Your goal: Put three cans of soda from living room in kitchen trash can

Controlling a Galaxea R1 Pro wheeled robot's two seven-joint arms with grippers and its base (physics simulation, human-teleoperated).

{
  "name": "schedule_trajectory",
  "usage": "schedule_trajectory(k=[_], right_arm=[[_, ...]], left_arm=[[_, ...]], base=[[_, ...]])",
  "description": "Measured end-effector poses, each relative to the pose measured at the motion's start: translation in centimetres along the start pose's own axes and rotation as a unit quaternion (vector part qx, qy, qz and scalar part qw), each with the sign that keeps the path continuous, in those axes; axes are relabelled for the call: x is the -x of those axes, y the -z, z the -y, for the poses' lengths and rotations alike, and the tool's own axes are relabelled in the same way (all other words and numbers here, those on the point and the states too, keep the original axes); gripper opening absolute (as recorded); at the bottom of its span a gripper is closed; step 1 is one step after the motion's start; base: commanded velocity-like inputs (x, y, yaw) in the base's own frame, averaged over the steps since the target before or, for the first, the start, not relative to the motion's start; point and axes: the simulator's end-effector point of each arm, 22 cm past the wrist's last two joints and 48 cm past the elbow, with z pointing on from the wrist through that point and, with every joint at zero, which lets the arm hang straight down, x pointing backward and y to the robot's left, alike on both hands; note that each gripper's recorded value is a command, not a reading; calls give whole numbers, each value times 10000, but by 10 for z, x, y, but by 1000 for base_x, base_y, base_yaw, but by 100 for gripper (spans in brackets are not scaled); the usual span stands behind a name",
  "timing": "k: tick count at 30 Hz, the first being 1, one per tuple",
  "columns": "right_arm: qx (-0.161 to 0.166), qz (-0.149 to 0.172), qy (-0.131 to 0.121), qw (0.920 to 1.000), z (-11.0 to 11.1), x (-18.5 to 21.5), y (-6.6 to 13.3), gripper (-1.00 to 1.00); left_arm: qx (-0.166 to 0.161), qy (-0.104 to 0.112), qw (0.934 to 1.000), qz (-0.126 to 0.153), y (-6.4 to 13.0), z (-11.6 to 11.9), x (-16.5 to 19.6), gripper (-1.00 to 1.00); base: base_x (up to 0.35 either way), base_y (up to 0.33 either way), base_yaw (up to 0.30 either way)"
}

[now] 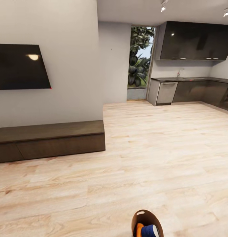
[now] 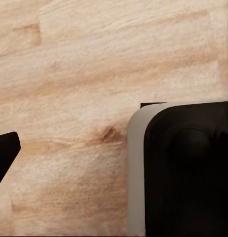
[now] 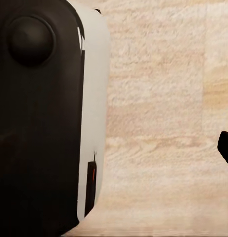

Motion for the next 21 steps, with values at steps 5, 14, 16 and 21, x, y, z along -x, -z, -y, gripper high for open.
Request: schedule_trajectory(k=[5, 14, 16, 21], right_arm=[[-12, -25, -23, 10000, -1, -3, 10, 100], [-53, -16, -36, 10000, -1, -1, 26, 100], [-57, -30, -39, 10000, -1, -1, 30, 100], [-79, -154, -57, 9998, -3, -16, 43, 100]], left_arm=[[-54, 30, 9998, -184, 25, 8, -22, 100], [-154, 146, 9962, -851, 88, 29, -85, 100], [-151, 153, 9959, -883, 94, 29, -87, 100], [-138, 168, 9952, -954, 105, 29, -88, 100]], base=[[0, 0, 0], [0, 0, 0], [0, 0, 0], [0, 0, 0]])
